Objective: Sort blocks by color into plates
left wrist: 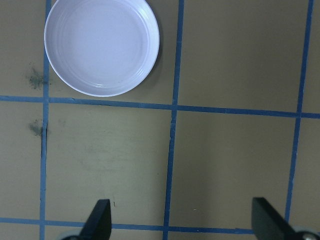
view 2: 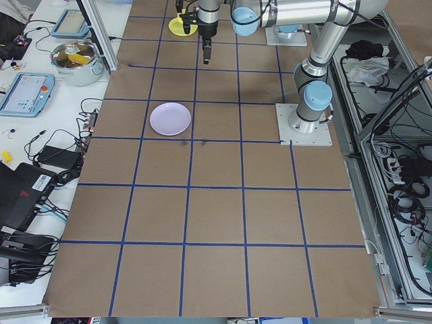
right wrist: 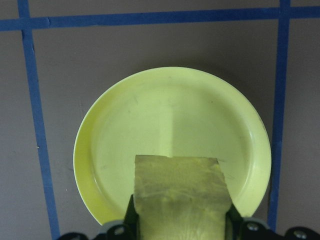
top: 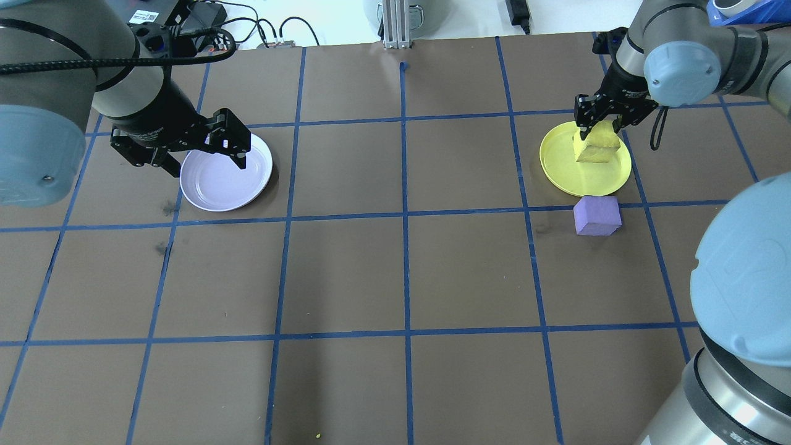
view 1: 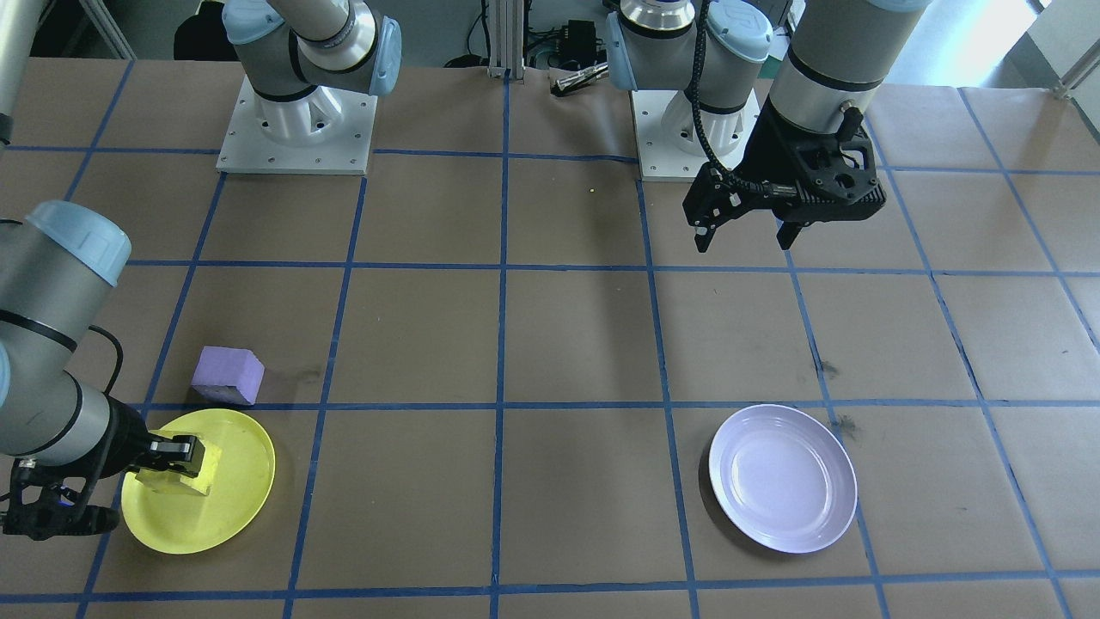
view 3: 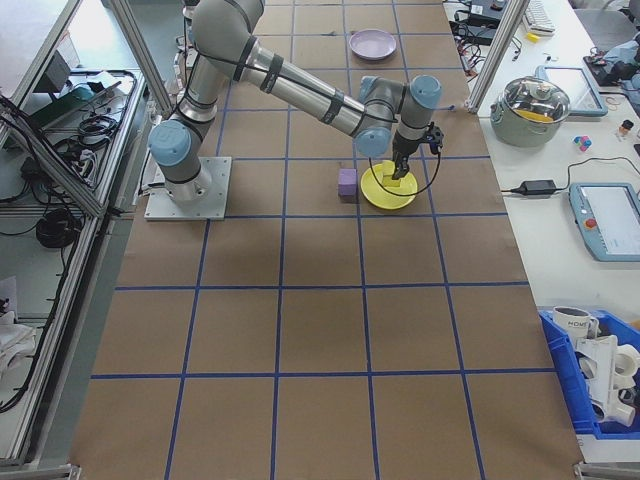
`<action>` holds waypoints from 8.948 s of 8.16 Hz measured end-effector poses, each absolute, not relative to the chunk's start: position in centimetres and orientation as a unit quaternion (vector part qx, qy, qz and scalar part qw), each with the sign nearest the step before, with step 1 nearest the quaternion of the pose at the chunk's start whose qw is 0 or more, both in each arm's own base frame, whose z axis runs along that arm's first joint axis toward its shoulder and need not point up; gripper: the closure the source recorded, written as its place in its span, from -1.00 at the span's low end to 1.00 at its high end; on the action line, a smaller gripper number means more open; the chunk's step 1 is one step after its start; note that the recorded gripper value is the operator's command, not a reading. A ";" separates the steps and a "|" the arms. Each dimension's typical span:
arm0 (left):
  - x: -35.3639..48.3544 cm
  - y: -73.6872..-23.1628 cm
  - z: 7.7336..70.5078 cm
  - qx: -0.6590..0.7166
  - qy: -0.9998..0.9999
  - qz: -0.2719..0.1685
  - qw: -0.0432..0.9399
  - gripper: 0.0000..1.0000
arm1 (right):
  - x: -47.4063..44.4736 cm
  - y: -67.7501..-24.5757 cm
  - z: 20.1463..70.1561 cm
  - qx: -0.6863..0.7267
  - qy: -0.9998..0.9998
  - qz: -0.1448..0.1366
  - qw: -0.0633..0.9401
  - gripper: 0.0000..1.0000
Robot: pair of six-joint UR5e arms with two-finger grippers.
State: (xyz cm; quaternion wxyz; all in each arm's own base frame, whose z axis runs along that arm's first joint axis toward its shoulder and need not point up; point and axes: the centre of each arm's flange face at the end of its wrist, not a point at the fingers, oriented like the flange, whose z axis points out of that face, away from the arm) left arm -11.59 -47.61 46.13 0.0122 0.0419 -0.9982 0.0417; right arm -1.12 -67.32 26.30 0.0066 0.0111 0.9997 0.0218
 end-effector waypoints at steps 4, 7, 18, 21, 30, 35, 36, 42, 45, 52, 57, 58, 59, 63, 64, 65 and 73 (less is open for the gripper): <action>-11.5 -47.7 46.1 0.042 -0.998 0.042 0.011 -1.00 | -0.8 -67.6 25.5 0.011 1.000 0.028 0.001 -1.00; -11.5 -47.6 46.1 0.042 -0.998 0.041 0.010 -1.00 | -0.4 -65.7 27.2 0.018 0.998 0.054 0.009 -1.00; -11.5 -47.7 46.0 0.041 -0.998 0.042 0.010 -1.00 | 0.4 -56.6 18.5 0.015 0.991 0.134 0.000 0.05; -11.5 -47.7 45.9 0.041 -0.998 0.040 0.010 -1.00 | 0.7 -56.5 19.2 0.025 0.990 0.140 0.004 0.07; -11.4 -47.7 45.9 0.041 -0.998 0.039 0.010 -1.00 | 36.8 -49.2 26.8 -0.012 0.993 0.091 0.071 -0.04; -11.5 -47.7 45.9 0.041 -0.998 0.040 0.010 -1.00 | 42.7 -48.2 23.9 -0.026 0.989 0.113 0.094 -0.27; -11.5 -47.7 45.9 0.041 -0.998 0.040 0.010 -1.00 | 42.8 -48.2 23.6 -0.026 0.989 0.113 0.094 -0.99; -11.5 -47.8 45.9 0.042 -0.998 0.040 0.010 -1.00 | 42.8 -48.2 23.5 -0.027 0.989 0.112 0.089 -1.00; -11.8 -47.6 45.8 0.044 -0.998 0.037 0.010 -1.00 | 41.3 -48.8 24.9 -0.023 0.990 0.110 0.089 -1.00; -17.5 -45.8 43.1 0.102 -0.995 0.006 0.017 -1.00 | 16.0 -51.6 43.1 0.062 0.998 0.022 0.017 -1.00; -25.1 -45.4 36.9 0.083 -0.995 -0.056 -0.007 -1.00 | 14.3 -49.1 48.4 0.070 0.997 -0.021 0.000 -1.00; -25.8 -45.7 35.2 0.080 -0.994 -0.072 -0.013 -1.00 | 14.3 -49.1 48.3 0.068 0.998 -0.020 -0.002 -1.00; -26.2 -46.1 33.4 0.078 -0.993 -0.089 -0.017 -1.00 | 14.3 -49.0 47.9 0.065 0.998 -0.017 0.000 -1.00; -28.0 -46.7 28.7 0.041 -0.992 -0.120 -0.025 -0.95 | 14.2 -48.8 47.5 0.053 0.999 -0.010 -0.004 -1.00; -28.2 -46.8 27.7 0.024 -0.991 -0.127 -0.026 -0.96 | 14.2 -48.7 47.5 0.052 0.999 -0.011 -0.004 -1.00; -28.3 -47.0 27.1 0.013 -0.991 -0.132 -0.026 -0.96 | 14.2 -48.7 47.5 0.051 0.999 -0.011 -0.004 -1.00; -28.4 -49.2 22.3 -0.064 -0.988 -0.140 -0.021 -1.00 | 14.2 -48.5 47.8 0.050 0.999 -0.013 -0.002 -1.00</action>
